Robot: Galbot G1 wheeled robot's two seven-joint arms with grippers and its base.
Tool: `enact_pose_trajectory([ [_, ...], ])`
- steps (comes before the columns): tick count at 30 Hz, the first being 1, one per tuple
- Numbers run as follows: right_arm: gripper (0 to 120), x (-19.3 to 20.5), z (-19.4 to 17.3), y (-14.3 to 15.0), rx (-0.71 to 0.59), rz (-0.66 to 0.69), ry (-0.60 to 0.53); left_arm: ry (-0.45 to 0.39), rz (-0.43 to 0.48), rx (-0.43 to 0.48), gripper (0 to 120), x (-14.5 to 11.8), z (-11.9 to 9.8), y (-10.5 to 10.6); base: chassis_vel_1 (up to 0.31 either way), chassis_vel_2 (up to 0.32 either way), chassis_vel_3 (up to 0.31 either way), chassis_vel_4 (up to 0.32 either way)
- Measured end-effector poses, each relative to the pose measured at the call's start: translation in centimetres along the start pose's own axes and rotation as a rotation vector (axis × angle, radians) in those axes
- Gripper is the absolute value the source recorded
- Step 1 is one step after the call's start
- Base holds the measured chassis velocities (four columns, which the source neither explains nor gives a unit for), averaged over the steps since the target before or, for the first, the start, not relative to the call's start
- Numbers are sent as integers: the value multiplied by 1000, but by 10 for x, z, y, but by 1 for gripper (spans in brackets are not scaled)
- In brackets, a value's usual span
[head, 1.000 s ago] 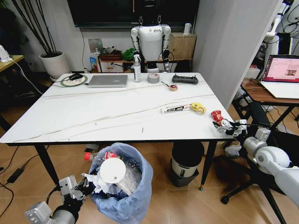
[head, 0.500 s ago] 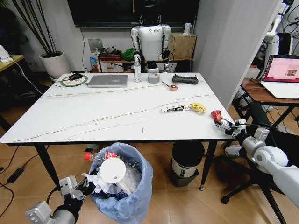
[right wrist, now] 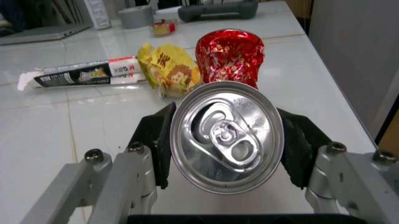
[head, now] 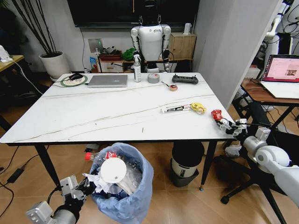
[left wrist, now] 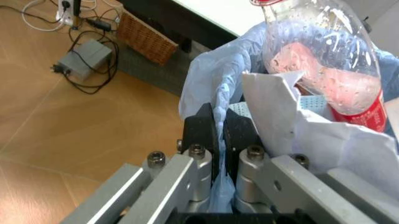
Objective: Pick up the trash bin and place the trash from the table into it.
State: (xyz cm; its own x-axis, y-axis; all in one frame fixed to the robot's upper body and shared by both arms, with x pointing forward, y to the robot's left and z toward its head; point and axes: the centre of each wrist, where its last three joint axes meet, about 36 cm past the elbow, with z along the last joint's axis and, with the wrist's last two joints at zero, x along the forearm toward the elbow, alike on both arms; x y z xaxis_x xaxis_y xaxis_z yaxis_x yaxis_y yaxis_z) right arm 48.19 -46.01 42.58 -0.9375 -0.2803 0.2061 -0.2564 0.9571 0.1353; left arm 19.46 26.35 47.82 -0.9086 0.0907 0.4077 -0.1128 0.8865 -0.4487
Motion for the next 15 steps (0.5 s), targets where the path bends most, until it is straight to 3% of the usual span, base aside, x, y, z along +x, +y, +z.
enact_pose_trajectory([
  [12, 47, 21, -51, 35, 41, -173, -117, -3, 8, -1, 0, -1, 0, -1, 0, 0, 0, 0],
  [15, 47, 31, -77, 62, 56, -281, -165, -4, 10, -1, 0, -1, 0, -1, 0, 0, 0, 0],
])
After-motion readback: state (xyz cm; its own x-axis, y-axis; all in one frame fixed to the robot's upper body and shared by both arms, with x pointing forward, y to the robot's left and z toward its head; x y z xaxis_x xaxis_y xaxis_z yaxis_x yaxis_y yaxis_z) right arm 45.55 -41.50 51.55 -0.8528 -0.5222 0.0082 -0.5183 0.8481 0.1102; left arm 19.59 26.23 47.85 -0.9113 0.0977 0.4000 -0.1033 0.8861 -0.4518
